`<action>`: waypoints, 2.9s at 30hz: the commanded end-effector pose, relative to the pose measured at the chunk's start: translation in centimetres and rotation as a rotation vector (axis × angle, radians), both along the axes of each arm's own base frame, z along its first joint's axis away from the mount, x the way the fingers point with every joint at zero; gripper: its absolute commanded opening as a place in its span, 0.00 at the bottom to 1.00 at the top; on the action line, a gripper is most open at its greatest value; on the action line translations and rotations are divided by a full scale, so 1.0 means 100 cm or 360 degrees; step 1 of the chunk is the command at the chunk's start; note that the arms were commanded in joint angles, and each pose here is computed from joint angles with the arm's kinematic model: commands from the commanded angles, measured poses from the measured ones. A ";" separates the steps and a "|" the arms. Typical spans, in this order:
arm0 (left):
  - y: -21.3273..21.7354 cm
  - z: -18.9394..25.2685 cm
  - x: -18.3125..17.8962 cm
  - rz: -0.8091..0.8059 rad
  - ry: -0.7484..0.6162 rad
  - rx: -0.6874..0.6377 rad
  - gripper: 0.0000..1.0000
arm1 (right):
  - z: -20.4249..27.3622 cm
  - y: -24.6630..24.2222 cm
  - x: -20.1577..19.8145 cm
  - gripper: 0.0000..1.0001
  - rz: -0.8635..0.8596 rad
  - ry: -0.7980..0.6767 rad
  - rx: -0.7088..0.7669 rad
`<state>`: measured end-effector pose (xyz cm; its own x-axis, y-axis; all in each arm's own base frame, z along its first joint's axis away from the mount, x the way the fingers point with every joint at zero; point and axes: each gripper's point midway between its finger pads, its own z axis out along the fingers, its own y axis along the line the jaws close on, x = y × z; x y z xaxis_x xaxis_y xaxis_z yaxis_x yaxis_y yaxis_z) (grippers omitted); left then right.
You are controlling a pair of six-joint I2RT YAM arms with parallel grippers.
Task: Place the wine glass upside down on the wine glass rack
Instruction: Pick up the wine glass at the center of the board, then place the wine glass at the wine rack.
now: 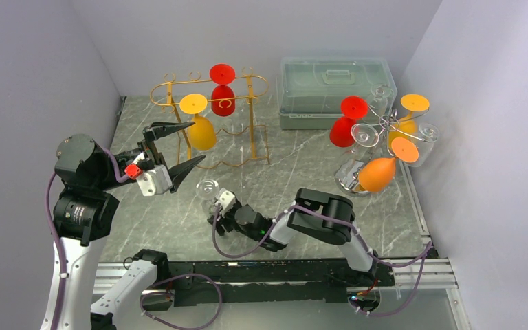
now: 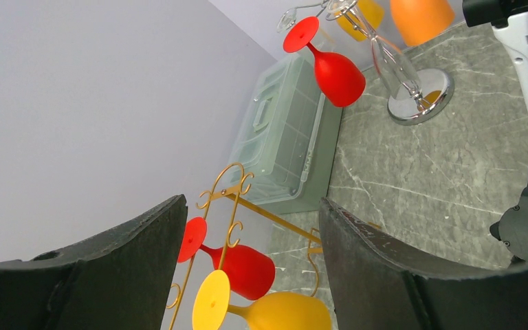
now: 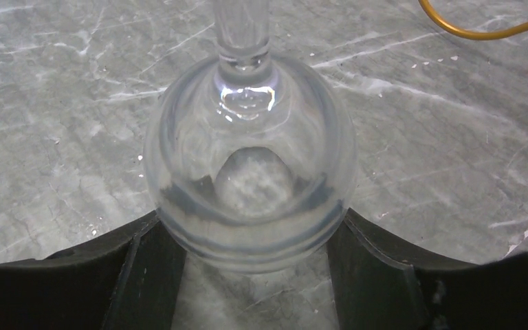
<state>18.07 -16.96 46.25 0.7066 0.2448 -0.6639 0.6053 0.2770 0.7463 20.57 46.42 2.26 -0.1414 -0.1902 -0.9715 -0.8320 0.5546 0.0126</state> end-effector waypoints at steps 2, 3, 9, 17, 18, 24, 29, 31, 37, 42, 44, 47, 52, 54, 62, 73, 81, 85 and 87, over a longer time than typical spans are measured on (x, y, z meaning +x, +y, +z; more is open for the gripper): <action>0.000 0.002 -0.001 -0.0009 -0.0030 0.0004 0.75 | 0.039 -0.006 0.010 0.62 -0.0077 -0.0104 0.0164; 0.000 0.002 -0.001 -0.0009 -0.0030 0.0004 0.75 | 0.045 -0.009 0.009 0.61 -0.0074 -0.0129 0.0168; 0.000 0.002 -0.001 -0.0009 -0.0030 0.0004 0.75 | 0.092 -0.030 0.006 0.55 -0.0064 -0.0251 0.0194; 0.000 0.002 -0.001 -0.0009 -0.0030 0.0004 0.75 | 0.168 -0.053 0.027 0.51 -0.0013 -0.0247 0.0257; 0.000 0.002 -0.001 -0.0009 -0.0030 0.0004 0.75 | 0.175 -0.055 0.033 0.51 0.0005 -0.0223 0.0263; 0.000 0.002 -0.001 -0.0009 -0.0030 0.0004 0.75 | 0.206 -0.049 0.056 0.45 0.0164 -0.0175 0.0164; 0.000 0.002 -0.001 -0.0009 -0.0030 0.0004 0.75 | 0.221 -0.050 0.071 0.45 0.0189 -0.0162 0.0155; 0.000 0.002 -0.001 -0.0009 -0.0030 0.0004 0.75 | 0.226 -0.048 0.076 0.45 0.0203 -0.0157 0.0147; 0.000 0.002 -0.001 -0.0009 -0.0030 0.0004 0.75 | 0.225 -0.044 0.097 0.43 0.0225 -0.0059 0.0103; 0.000 0.002 -0.001 -0.0009 -0.0030 0.0004 0.75 | 0.228 -0.051 0.118 0.43 0.0176 -0.0024 0.0104; 0.000 0.002 -0.001 -0.0009 -0.0030 0.0004 0.75 | 0.230 -0.053 0.125 0.43 0.0162 -0.0027 0.0113; 0.000 0.002 -0.001 -0.0009 -0.0030 0.0004 0.75 | 0.230 -0.055 0.133 0.43 0.0147 -0.0020 0.0120; 0.000 0.002 -0.001 -0.0009 -0.0030 0.0004 0.75 | 0.232 -0.055 0.143 0.43 0.0131 -0.0014 0.0131; 0.000 0.002 -0.001 -0.0009 -0.0030 0.0004 0.75 | 0.233 -0.056 0.148 0.43 0.0124 -0.0013 0.0135; 0.000 0.002 -0.001 -0.0009 -0.0030 0.0004 0.75 | 0.233 -0.057 0.163 0.42 0.0104 0.0005 0.0124; 0.000 0.002 -0.001 -0.0009 -0.0030 0.0004 0.75 | 0.220 -0.058 0.176 0.42 0.0080 0.0060 0.0080; 0.000 0.002 -0.001 -0.0009 -0.0030 0.0004 0.75 | 0.210 -0.061 0.187 0.43 0.0015 0.0133 0.0103; 0.000 0.002 -0.001 -0.0009 -0.0030 0.0004 0.75 | 0.209 -0.061 0.187 0.44 0.0019 0.0150 0.0135; 0.000 0.002 -0.001 -0.0009 -0.0030 0.0004 0.75 | 0.214 -0.062 0.185 0.43 0.0028 0.0123 0.0142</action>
<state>18.08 -16.95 46.25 0.7067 0.2451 -0.6637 0.6049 0.2771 0.7465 37.75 39.94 19.44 -0.2785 -0.2051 -0.9383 -0.8366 0.5317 0.1320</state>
